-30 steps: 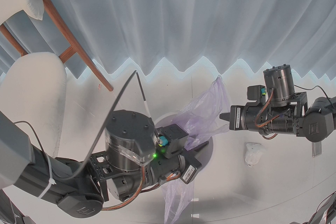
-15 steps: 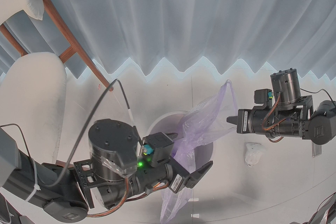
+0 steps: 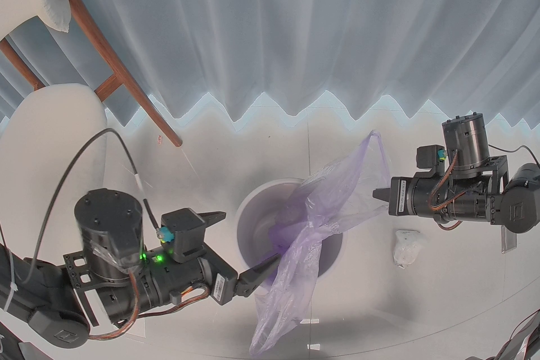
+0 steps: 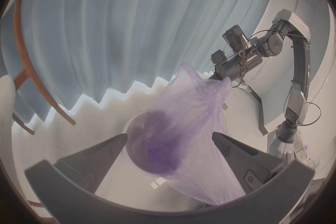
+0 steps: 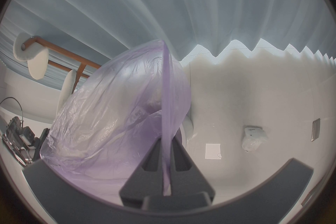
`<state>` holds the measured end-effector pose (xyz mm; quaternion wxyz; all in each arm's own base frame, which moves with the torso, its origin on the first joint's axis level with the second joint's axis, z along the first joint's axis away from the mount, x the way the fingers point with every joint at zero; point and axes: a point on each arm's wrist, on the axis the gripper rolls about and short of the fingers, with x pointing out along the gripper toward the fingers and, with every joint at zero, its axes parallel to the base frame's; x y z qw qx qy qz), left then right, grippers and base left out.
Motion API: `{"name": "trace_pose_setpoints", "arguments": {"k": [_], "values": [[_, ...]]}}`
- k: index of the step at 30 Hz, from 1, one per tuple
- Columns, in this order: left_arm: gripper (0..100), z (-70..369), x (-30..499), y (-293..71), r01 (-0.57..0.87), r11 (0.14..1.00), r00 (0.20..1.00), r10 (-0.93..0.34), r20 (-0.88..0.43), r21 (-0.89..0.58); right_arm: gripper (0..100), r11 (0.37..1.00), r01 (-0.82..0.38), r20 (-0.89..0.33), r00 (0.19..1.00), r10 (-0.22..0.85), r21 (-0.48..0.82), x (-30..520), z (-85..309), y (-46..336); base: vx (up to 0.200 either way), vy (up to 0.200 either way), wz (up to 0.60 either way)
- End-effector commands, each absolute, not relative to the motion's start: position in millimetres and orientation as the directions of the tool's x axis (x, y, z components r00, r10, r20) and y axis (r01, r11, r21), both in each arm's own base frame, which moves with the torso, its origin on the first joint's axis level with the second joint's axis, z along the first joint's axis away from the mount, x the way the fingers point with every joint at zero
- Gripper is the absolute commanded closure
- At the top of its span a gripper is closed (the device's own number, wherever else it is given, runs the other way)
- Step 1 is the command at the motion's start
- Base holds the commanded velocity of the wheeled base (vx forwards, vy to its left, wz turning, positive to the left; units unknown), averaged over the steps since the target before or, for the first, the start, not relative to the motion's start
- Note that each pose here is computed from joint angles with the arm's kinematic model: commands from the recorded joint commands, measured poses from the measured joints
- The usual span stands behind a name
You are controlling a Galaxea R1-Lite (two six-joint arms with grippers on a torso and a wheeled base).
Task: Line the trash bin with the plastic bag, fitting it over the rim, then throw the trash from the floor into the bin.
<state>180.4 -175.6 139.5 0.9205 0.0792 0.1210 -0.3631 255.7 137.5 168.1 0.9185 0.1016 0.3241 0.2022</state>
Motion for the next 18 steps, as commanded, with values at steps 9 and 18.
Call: {"name": "trace_pose_setpoints", "arguments": {"k": [9,18], "values": [[0,136,159,-158,0.73,0.681,0.664,-0.688,-0.293,0.055,100,0.898,-0.303,-0.539,0.721,0.436,0.32,255,170,134,0.0,0.0,0.0],[0,127,148,-174,0.797,0.602,0.582,-0.742,-0.332,0.051,100,0.903,-0.286,-0.539,0.728,0.422,0.32,258,170,130,0.0,0.0,0.0]]}}
